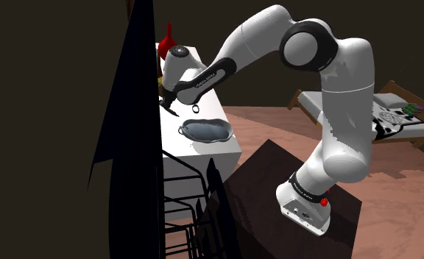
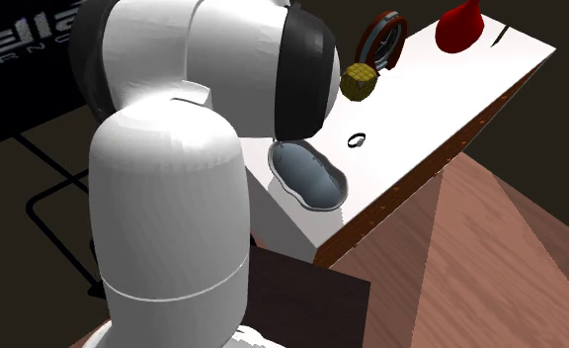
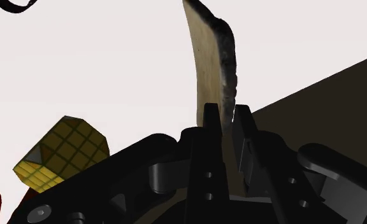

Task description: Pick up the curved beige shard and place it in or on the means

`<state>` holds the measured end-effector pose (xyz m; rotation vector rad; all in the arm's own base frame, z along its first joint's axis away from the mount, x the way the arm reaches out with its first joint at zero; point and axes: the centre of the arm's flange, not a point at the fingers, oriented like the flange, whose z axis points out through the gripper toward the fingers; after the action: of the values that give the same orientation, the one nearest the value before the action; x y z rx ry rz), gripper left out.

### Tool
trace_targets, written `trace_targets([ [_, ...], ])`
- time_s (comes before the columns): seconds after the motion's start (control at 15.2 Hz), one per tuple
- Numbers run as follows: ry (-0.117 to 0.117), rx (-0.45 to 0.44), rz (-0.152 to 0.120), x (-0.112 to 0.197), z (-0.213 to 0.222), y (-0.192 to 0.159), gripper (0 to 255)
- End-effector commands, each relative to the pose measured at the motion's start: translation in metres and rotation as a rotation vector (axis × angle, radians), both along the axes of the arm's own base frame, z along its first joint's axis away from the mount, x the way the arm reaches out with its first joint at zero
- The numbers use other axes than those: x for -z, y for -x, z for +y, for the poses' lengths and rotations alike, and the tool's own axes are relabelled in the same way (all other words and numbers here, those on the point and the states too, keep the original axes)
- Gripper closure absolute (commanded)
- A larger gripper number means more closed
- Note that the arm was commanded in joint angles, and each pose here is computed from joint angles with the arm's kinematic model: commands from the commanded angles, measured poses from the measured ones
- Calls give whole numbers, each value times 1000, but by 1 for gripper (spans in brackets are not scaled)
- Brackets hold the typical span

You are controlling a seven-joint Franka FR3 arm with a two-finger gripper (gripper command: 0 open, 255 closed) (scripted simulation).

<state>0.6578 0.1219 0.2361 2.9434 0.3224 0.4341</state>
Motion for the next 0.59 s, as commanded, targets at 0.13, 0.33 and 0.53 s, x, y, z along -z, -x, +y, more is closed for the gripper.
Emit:
trace_targets([
  [0.13,0,0,0,-22,-1,0,255],
  [0.33,0,0,0,-34,-1,0,255],
  [0.53,0,0,0,-32,-21,34,255],
])
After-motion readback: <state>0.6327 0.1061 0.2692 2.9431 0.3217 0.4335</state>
